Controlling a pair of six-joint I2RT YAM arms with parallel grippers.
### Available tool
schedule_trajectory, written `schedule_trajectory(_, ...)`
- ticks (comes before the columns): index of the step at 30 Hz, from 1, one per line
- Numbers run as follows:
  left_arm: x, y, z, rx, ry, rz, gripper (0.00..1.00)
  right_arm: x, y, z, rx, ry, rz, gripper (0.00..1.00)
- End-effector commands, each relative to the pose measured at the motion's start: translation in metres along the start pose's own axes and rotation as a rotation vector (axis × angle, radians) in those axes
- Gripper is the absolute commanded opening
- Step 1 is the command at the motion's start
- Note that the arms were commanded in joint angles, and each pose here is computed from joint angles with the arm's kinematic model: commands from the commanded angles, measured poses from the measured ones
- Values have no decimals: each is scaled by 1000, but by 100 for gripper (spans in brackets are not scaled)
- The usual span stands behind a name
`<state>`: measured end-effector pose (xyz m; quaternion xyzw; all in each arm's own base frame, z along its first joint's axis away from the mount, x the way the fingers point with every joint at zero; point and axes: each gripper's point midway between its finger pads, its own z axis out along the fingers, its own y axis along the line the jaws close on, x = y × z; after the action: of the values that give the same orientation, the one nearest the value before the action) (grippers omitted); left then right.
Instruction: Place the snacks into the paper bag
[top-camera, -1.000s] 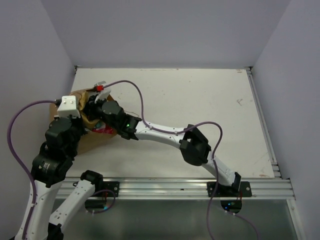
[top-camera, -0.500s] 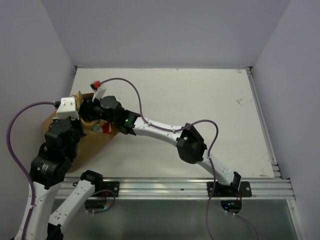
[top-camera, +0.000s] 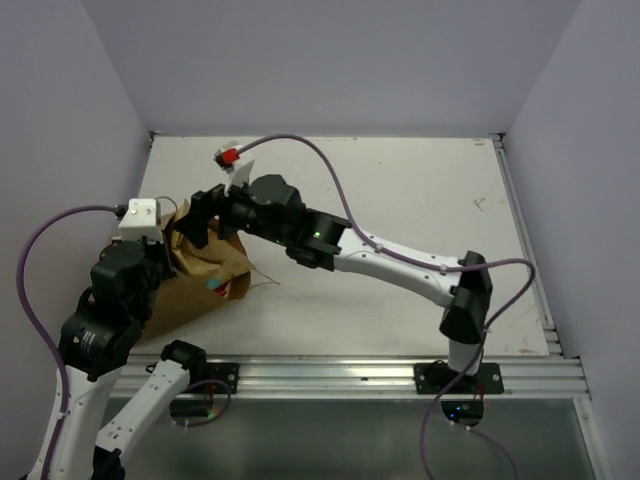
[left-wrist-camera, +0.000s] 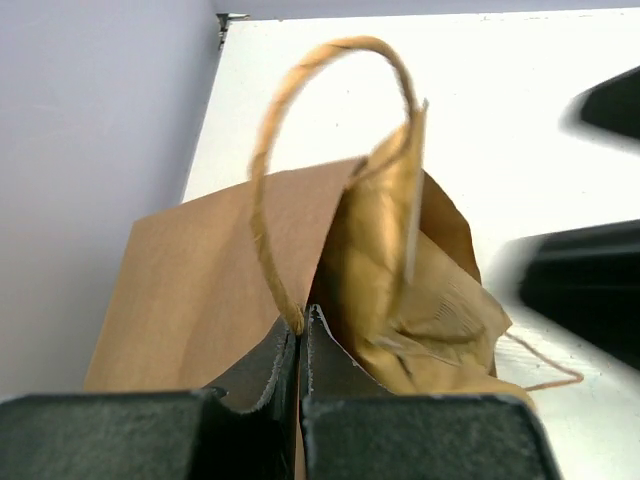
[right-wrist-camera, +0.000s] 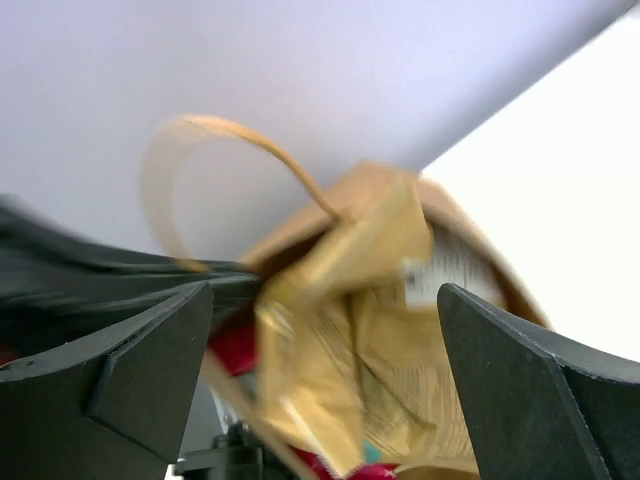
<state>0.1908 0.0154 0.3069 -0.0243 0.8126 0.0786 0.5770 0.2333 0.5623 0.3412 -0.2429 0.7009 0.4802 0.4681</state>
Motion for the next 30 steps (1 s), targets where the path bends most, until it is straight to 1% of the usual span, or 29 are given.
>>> schedule_trajectory(1, -51, -11, -10, 78, -175, -93, 0, -74, 0, -63, 110, -187, -114, 99)
schedule_trajectory(3, -51, -11, -10, 80, -174, -94, 0, -67, -19, -69, 163, -177, -113, 99)
schedule_trajectory(4, -51, -11, -11, 82, -174, -94, 0, -49, -39, -70, 199, -137, -107, 99)
schedule_trajectory(6, -51, -12, -11, 83, -173, -92, 0, -26, -60, -67, 233, -91, -83, 99)
schedule_trajectory(7, -51, -11, -11, 81, -173, -90, 0, -1, -80, -62, 257, -44, -74, 99)
schedule_trajectory(9, -51, -12, -11, 83, -173, -90, 0, 22, -98, -56, 275, -8, -36, 99)
schedule_trajectory(10, -51, -12, -11, 83, -173, -92, 0, 47, -118, -51, 297, 40, -21, 99)
schedule_trajectory(12, -52, -11, -12, 81, -174, -91, 0, 66, -137, -44, 324, 59, 12, 99)
schedule_trajectory(14, -52, -11, -12, 81, -175, -89, 0, 99, -154, -37, 345, 128, 17, 99)
schedule_trajectory(17, -51, -10, -12, 79, -172, -87, 0, 126, -169, -29, 354, 188, 15, 99)
schedule_trajectory(25, -52, -10, -12, 79, -173, -87, 0, 131, -169, -20, 300, 183, 30, 99)
schedule_trajectory(30, -52, -11, -12, 81, -175, -88, 0, 145, -176, -3, 263, 195, 66, 99)
